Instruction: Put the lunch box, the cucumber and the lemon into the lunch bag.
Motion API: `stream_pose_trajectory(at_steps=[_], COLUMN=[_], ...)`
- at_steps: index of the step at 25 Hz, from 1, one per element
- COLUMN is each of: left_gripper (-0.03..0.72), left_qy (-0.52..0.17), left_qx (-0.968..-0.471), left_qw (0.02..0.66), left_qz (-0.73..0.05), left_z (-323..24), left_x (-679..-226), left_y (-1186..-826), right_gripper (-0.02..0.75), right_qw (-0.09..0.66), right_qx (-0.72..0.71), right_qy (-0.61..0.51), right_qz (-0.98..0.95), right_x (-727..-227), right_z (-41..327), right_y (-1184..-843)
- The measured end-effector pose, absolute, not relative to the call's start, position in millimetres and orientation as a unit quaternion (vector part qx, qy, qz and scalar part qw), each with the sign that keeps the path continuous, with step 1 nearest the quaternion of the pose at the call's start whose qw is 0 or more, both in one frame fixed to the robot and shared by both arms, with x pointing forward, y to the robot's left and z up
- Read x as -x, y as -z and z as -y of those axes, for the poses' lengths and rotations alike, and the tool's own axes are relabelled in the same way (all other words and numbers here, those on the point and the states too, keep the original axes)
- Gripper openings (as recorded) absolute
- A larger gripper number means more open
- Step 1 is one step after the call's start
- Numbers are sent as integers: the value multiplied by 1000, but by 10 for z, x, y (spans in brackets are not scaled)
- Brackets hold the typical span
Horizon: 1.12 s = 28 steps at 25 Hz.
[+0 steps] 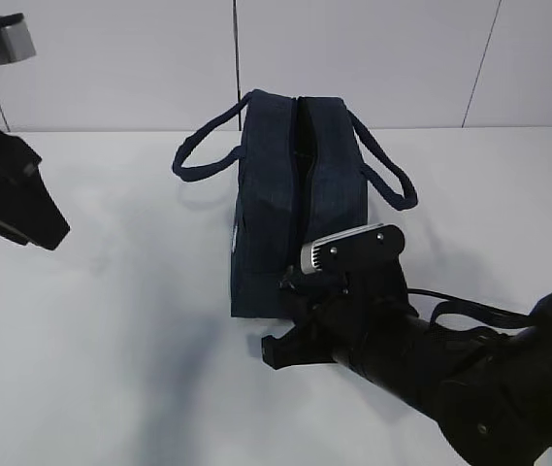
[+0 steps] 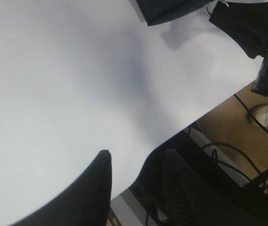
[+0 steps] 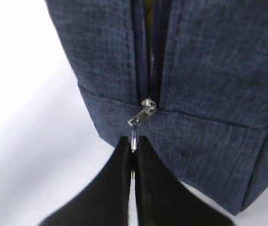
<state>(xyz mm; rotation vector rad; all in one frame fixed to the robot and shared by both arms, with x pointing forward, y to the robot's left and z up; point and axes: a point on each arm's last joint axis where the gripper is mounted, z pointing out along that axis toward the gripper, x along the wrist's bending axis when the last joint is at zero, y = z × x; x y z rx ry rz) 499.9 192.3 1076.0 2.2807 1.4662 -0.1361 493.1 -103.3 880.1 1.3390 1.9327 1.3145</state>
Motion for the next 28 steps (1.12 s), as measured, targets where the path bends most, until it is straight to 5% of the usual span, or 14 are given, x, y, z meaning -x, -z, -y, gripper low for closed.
stream_pose_trajectory(at_steps=[11, 28], left_gripper=[250, 250], left_qy=[-46, -86], left_qx=[-851, -863], left_qw=[269, 286], left_qz=[-450, -407], left_z=[-1584, -1074], left_x=[-4925, -4987], left_y=[-10173, -9608], right_gripper=[0, 0], right_qw=[220, 233], right_qx=[-483, -459], right_qy=[-483, -489], right_qz=[-696, -705], right_x=[-4921, -4879], right_z=[1033, 1057], right_y=[-8930, -9232])
